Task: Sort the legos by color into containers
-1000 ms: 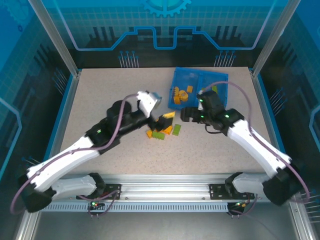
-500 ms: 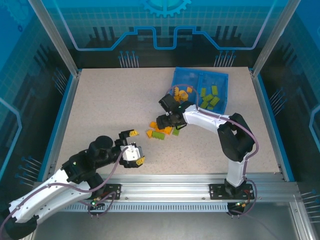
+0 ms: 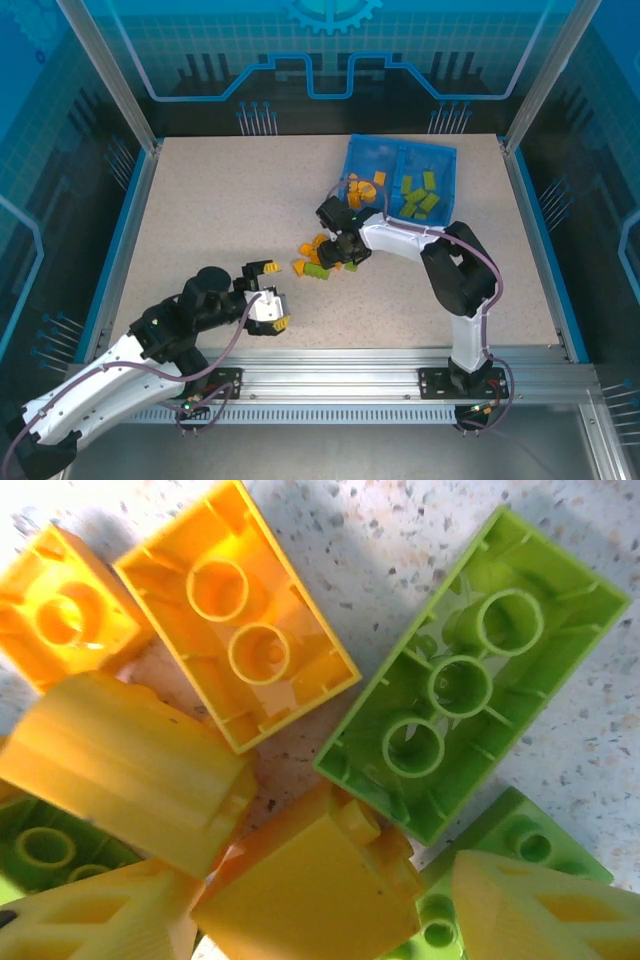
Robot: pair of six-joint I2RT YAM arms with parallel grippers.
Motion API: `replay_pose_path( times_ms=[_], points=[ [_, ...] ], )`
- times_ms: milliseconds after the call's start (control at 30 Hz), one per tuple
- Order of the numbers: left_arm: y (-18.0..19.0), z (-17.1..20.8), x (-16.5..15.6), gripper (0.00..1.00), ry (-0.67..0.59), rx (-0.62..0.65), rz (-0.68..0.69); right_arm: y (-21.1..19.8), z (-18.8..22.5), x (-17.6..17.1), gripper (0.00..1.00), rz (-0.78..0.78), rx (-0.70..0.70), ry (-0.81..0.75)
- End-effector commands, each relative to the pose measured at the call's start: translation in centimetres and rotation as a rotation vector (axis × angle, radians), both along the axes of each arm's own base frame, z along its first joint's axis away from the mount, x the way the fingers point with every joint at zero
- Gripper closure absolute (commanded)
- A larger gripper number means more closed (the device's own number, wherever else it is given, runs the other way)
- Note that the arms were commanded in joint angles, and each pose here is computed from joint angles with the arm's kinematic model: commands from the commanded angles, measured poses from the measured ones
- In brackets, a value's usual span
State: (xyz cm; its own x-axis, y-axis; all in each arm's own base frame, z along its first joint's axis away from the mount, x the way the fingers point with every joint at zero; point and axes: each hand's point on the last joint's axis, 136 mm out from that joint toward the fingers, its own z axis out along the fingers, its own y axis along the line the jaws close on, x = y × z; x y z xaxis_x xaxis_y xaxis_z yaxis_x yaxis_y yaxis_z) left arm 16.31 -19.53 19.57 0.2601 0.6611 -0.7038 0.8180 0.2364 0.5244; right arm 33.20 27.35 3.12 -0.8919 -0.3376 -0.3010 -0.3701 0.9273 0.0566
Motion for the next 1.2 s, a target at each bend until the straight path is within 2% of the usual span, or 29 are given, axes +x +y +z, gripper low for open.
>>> replay_pose_path(
  times_ms=[0, 200, 433, 633, 833, 1000, 1167],
  points=[
    [-0.4, 0.1, -0.4, 0.01, 0.0, -0.02, -0.038, 0.3, -0.8, -0.7, 0.36, 0.03, -0.021, 0.037],
    [-0.4, 0.1, -0.4, 0.01, 0.003, -0.024, -0.042, 0.4, -1.2, -1.1, 0.45, 0.022, -0.009, 0.056],
    [-0.5, 0.2, -0.5, 0.01, 0.001, -0.03, -0.046, 0.1, 0.3, -1.1, 0.49, 0.003, 0.002, 0.04],
    [-0.4, 0.2, -0.5, 0.01, 0.002, -0.031, -0.044, -0.6, 3.5, -0.7, 0.52, -0.03, 0.021, -0.042],
    [-0.5, 0.4, -0.5, 0.01, 0.0, -0.038, -0.045, -2.0, 8.6, 0.5, 0.55, -0.083, 0.045, -0.172],
    [-0.5, 0.8, 0.0, 0.01, -0.015, -0.057, -0.028, -4.6, 15.0, 4.4, 0.56, -0.149, 0.031, -0.39],
    [-0.2, 1.0, 0.5, 0.01, -0.022, -0.062, -0.004, -7.8, 17.0, 11.3, 0.56, -0.223, -0.031, -0.513]
  ],
)
